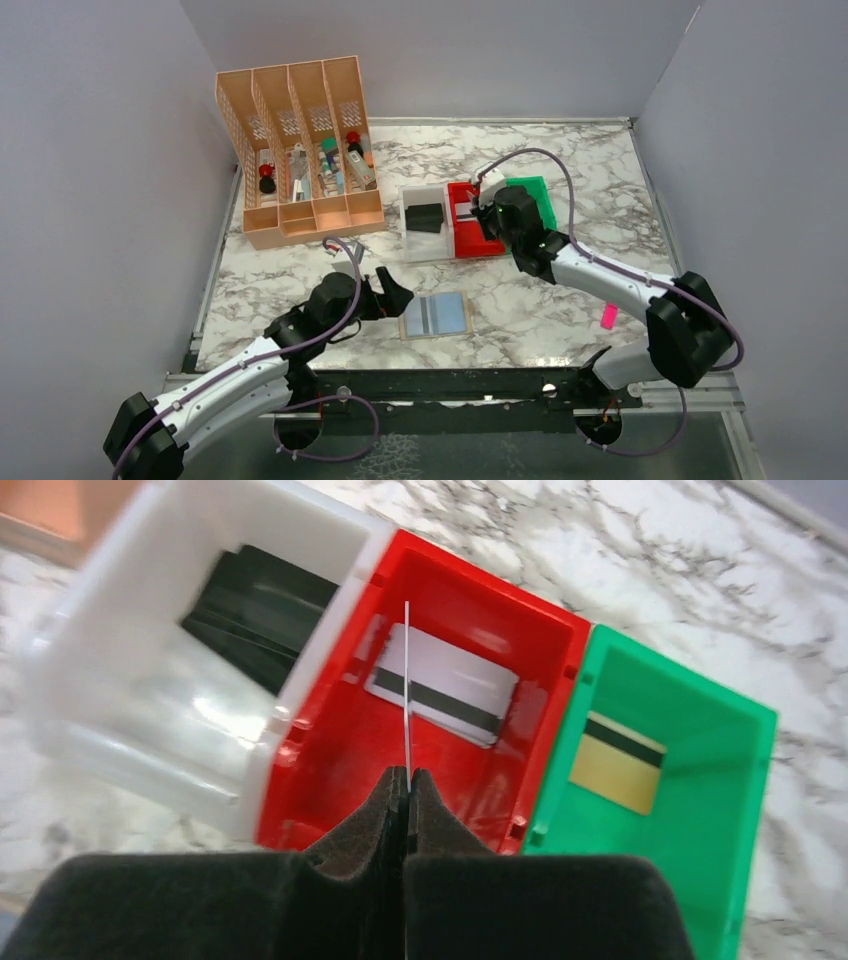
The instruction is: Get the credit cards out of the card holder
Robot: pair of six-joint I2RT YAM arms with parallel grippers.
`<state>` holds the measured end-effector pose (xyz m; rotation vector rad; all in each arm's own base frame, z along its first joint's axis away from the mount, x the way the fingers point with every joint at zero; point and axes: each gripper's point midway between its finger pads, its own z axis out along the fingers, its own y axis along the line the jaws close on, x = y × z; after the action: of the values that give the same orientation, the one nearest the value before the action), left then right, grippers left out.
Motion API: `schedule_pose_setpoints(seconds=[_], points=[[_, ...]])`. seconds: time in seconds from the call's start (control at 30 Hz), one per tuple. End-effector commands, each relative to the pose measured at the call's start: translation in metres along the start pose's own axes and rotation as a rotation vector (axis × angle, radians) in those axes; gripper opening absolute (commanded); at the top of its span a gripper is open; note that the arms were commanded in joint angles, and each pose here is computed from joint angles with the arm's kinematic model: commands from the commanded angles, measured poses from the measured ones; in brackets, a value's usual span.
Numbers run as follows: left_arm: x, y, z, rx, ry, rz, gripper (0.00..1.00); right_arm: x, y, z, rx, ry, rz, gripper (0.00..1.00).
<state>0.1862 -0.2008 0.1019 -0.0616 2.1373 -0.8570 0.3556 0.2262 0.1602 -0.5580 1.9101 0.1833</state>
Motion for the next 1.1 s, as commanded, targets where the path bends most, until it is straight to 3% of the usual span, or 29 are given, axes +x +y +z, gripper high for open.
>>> schedule_pose_setpoints(seconds=[0.0, 0.2, 0.47, 1.07], points=[[-0.017, -0.004, -0.005, -0.018, -0.041, 0.026, 0.99, -0.007, -0.031, 0.021, 0.152, -0.025, -0.311, 0.02], [-0.018, -0.001, -0.008, -0.029, -0.052, 0.026, 0.99, -0.015, -0.037, 0.042, 0.205, -0.126, -0.513, 0.02], [-0.021, 0.000, -0.014, -0.037, -0.055, 0.030, 0.99, 0.004, -0.026, 0.076, 0.156, -0.060, -0.639, 0.04], [-0.024, 0.001, -0.023, -0.029, -0.081, 0.019, 0.99, 0.038, -0.030, 0.106, 0.162, 0.011, -0.679, 0.12]])
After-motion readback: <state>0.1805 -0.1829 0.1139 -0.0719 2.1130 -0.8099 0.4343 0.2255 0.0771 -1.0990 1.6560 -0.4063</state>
